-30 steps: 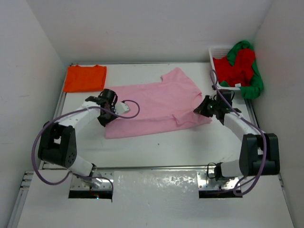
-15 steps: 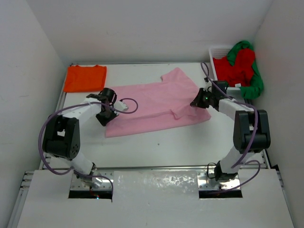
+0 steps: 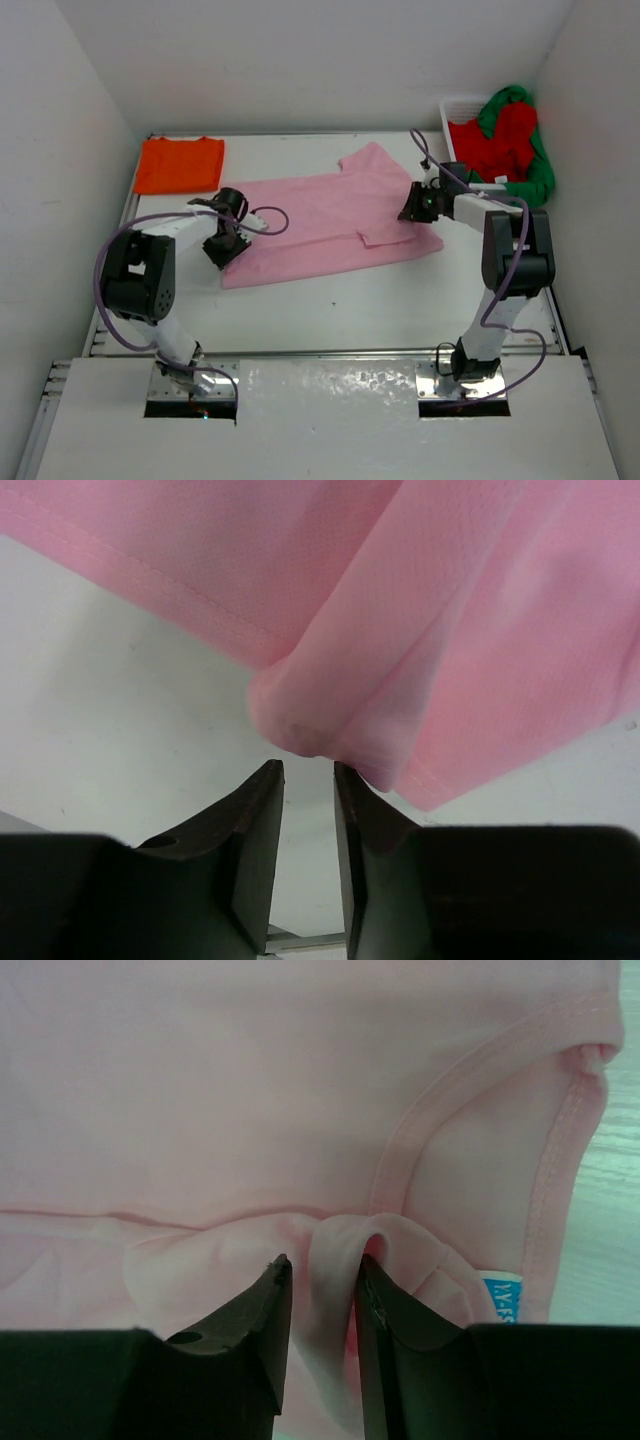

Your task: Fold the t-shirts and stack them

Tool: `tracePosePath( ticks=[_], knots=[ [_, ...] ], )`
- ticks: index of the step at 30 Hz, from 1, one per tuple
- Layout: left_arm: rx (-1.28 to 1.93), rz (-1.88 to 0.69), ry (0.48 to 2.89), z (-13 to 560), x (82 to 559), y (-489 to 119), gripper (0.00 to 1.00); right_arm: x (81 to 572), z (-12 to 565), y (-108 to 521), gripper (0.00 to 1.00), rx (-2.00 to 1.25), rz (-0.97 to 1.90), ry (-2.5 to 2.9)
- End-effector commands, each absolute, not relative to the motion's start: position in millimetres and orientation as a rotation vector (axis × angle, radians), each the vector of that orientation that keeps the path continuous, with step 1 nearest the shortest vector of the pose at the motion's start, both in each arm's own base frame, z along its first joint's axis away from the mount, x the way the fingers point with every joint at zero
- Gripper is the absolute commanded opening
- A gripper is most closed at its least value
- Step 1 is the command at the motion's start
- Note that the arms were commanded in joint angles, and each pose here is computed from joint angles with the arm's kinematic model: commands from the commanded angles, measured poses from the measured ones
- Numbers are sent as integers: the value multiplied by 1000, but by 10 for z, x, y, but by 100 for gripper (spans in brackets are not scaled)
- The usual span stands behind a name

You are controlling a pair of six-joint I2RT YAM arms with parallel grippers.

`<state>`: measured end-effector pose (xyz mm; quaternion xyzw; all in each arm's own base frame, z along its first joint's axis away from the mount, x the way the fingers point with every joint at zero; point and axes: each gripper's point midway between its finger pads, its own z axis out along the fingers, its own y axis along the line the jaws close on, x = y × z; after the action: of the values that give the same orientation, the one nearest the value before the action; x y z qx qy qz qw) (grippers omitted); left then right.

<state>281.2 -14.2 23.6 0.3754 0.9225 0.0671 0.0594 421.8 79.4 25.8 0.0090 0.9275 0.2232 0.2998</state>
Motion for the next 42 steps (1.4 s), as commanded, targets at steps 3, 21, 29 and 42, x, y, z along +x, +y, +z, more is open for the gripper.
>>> tracePosePath(
  ticks=[3, 21, 29, 42],
  knots=[
    [940, 302, 2827, 256, 2999, 99, 30, 4473, 330, 587, 33, -65, 415, 2447],
    [687, 61, 2652, 1238, 3258, 78, 40, 3972, 716, 84, 53, 103, 65, 2466],
    [850, 63, 2744, 592, 2827, -222, 56, 3567, 181, -77, 61, 336, 72, 2640],
    [607, -158, 2824, 191, 2972, -121, 65, 3375, -341, 80, 24, 540, 316, 2667]
  ],
)
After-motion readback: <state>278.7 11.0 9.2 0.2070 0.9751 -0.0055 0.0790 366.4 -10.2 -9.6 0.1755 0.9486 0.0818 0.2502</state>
